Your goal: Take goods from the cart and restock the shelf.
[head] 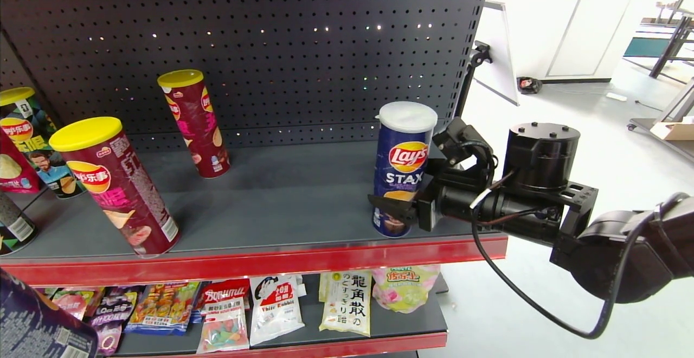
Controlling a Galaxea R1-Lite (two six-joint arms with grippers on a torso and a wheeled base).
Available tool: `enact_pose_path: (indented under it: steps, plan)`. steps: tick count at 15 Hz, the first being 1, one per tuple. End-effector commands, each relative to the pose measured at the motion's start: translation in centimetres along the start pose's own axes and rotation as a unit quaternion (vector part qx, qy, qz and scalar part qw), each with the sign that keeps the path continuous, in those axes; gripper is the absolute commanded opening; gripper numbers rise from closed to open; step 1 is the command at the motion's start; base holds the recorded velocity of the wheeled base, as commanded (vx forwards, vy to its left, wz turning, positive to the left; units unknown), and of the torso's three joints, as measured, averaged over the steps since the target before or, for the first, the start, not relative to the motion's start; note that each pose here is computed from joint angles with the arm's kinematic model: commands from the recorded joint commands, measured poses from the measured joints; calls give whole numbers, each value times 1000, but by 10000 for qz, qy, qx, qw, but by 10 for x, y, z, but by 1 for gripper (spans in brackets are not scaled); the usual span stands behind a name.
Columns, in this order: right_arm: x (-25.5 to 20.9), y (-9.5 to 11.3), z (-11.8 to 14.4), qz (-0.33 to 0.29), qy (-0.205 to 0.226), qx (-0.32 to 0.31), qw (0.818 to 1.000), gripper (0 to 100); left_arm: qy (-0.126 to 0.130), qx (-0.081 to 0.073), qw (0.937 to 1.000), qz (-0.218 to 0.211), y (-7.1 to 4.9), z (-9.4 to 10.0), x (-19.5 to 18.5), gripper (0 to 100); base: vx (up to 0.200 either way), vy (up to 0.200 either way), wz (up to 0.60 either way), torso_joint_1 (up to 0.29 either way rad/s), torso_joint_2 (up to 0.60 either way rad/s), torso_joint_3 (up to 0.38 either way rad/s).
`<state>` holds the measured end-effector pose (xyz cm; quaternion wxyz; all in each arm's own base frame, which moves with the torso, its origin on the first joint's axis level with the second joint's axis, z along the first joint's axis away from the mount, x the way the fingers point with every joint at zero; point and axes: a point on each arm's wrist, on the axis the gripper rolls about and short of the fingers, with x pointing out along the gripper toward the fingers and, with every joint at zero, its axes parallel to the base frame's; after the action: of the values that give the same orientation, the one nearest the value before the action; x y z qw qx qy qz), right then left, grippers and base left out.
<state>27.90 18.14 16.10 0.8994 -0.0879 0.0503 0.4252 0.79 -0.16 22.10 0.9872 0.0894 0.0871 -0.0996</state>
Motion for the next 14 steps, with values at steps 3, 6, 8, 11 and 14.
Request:
enact_pose_path:
  steps: [3,6,8,11,14]
  plan:
    - [-10,2,4,-81,-44,-3,10000,100,-3,-1,10000,-1,0,0,0,0,0,0,0,0,0,0]
    - [-28,8,-1,-115,73,49,9999,100,19,22,10000,-5,0,1,1,0,0,0,0,0,0,0]
    - [-42,12,4,-128,0,41,9999,100,41,22,10000,-16,0,1,3,0,0,0,0,0,0,0]
    - [-59,19,1,-102,64,67,9999,100,47,22,10000,-25,0,2,6,0,0,0,0,0,0,0]
    - [-92,28,-11,-147,201,120,9996,100,81,21,10000,-54,0,1,7,0,0,0,0,0,0,0]
